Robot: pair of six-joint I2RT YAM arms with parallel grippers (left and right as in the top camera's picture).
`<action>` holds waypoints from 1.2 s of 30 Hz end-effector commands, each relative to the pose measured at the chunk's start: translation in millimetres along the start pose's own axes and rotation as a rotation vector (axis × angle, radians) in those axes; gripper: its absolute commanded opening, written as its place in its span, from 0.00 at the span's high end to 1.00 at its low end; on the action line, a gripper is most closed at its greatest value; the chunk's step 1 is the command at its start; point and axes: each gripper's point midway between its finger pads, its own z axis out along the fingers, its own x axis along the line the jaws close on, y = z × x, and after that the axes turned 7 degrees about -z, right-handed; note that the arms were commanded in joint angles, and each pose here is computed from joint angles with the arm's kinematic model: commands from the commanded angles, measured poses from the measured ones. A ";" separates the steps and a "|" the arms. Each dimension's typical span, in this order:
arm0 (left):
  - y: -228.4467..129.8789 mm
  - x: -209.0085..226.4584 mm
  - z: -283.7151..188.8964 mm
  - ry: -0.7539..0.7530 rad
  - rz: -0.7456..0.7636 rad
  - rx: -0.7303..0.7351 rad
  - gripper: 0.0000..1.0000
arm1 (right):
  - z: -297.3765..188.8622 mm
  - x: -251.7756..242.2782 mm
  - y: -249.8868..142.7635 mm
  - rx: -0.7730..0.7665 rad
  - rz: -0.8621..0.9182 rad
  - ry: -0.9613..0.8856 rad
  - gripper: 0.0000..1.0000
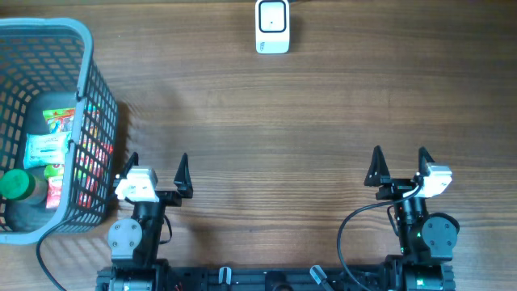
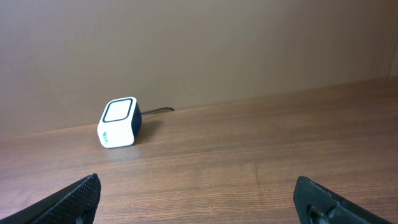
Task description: Scan the item barcode
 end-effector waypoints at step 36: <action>124.0 -65.1 -2.5 -0.150 -0.139 0.205 0.00 | -0.3 -3.4 1.4 -0.007 0.006 -0.018 0.00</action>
